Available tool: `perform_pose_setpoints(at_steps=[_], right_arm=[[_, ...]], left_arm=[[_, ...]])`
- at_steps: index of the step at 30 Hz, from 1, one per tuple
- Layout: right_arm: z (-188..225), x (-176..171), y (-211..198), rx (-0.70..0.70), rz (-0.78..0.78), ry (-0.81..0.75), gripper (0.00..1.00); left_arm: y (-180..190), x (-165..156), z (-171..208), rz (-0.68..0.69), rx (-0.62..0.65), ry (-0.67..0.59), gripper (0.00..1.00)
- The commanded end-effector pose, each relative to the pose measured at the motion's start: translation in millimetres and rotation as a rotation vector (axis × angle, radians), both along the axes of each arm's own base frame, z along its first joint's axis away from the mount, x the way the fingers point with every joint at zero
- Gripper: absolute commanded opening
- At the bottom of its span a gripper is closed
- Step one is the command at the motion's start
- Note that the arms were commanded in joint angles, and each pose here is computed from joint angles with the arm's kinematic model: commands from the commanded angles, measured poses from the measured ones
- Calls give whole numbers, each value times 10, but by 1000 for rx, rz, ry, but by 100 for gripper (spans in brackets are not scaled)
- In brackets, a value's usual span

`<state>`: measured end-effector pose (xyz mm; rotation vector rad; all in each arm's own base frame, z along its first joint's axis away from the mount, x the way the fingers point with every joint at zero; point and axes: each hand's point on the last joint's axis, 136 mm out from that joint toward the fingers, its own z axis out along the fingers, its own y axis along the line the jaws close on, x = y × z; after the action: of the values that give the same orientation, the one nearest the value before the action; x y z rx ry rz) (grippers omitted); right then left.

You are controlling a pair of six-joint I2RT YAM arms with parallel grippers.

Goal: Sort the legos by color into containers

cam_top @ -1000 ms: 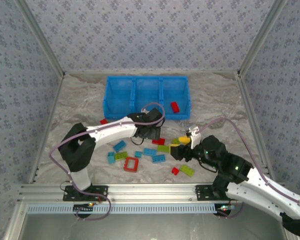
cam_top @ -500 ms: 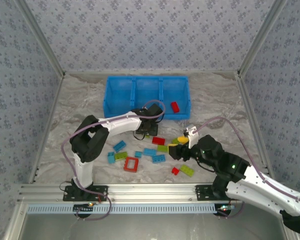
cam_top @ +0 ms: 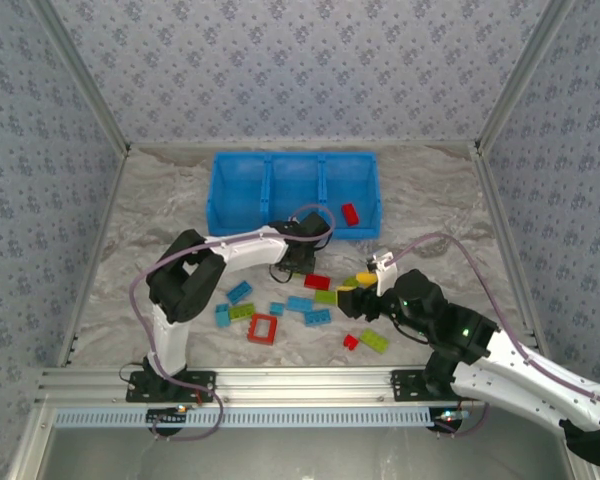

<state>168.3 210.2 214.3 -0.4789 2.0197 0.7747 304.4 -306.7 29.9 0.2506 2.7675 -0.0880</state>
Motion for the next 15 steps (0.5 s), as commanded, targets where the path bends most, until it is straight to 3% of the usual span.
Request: perform_pose_setpoints(at_steps=[1,8,15], right_arm=[[226,40,-18,9,-19,-44,70],[494,108,288,-17,77,-117,70],[795,312,809,-90,107,-215,70]], left_arm=[[-76,-73,594,-4,-60,-94,32],[410,-125,1255,76,-84,-159,32],[1167,306,1429,194,-59,-164,32]])
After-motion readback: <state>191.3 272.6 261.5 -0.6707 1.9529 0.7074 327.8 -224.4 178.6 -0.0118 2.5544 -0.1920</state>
